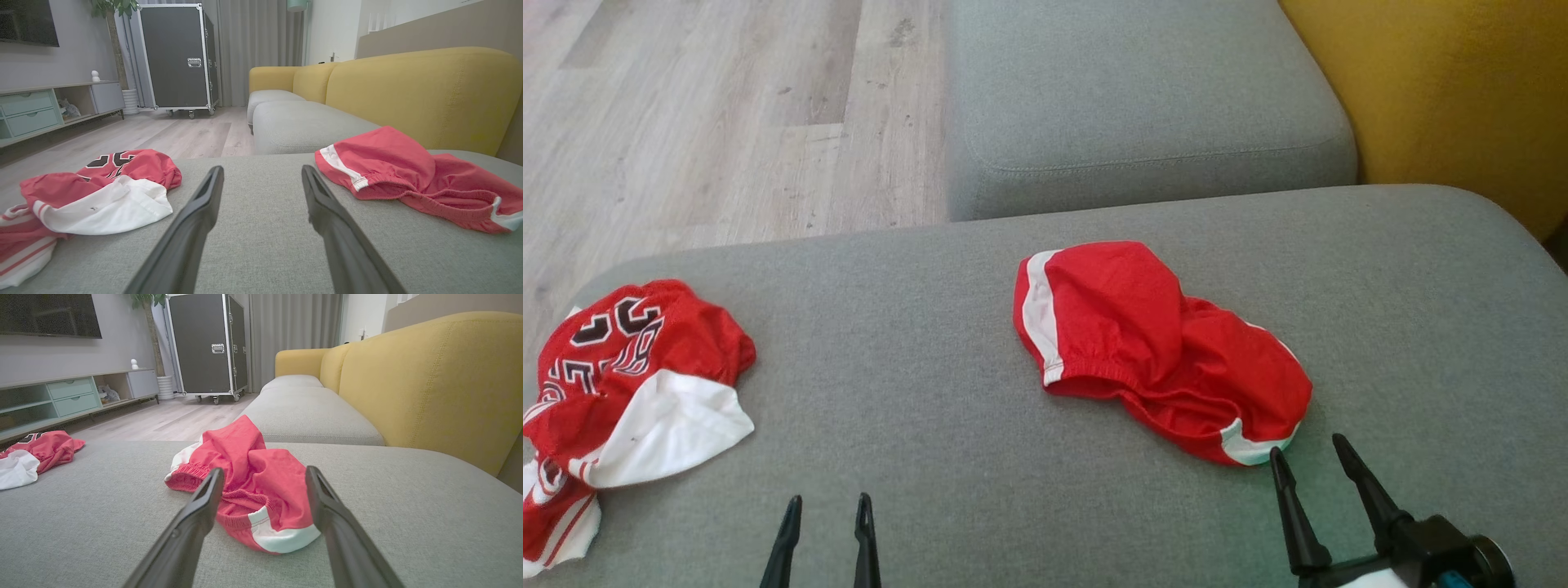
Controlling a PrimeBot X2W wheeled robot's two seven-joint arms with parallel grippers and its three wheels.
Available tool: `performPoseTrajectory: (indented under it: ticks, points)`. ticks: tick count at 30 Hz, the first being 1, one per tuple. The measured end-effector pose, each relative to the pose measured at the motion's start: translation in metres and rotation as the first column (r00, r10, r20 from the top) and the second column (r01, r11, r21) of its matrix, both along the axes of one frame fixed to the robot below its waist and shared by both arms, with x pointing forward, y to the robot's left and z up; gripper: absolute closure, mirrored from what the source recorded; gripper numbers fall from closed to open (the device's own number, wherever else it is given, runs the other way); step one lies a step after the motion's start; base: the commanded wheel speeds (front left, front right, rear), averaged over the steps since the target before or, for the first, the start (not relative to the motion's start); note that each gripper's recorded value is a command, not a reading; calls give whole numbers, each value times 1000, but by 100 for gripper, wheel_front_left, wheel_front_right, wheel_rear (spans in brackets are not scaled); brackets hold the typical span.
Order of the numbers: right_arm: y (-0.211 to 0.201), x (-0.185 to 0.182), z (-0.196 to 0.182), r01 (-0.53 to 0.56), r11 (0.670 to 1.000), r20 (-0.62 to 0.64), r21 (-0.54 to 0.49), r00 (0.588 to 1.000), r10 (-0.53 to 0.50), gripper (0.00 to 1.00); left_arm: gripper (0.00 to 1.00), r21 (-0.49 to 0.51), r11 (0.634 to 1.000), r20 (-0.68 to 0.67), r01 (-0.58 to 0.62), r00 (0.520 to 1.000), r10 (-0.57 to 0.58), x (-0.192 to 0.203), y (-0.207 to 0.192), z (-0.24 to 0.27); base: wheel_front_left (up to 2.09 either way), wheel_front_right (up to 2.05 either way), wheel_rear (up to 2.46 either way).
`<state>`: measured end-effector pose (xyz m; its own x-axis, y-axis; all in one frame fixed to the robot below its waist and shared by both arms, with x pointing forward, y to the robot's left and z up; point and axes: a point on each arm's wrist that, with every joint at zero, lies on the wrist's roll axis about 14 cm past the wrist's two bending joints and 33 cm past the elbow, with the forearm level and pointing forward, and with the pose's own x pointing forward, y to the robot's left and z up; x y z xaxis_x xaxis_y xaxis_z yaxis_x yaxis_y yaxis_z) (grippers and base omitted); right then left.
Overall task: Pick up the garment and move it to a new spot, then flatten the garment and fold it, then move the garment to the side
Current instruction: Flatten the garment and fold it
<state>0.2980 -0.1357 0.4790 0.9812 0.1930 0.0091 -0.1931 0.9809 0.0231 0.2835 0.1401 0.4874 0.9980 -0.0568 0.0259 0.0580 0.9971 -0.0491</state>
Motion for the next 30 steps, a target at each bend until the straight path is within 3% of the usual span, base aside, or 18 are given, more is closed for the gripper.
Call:
performPoseTrajectory:
  ticks: [22, 30]
  points:
    - [7, -3, 1, -20, 1000, 4, 1, 1000, 20, 0, 0, -26, 1000, -22, -2, 1000, 1, -3, -6, -6, 0, 0, 0]
    - [-18, -9, 0, 68, 998, 2, 14, 998, -68, 0, 0, -28, 994, -46, 103, 993, -104, 4, -34, -11, 0, 0, 0]
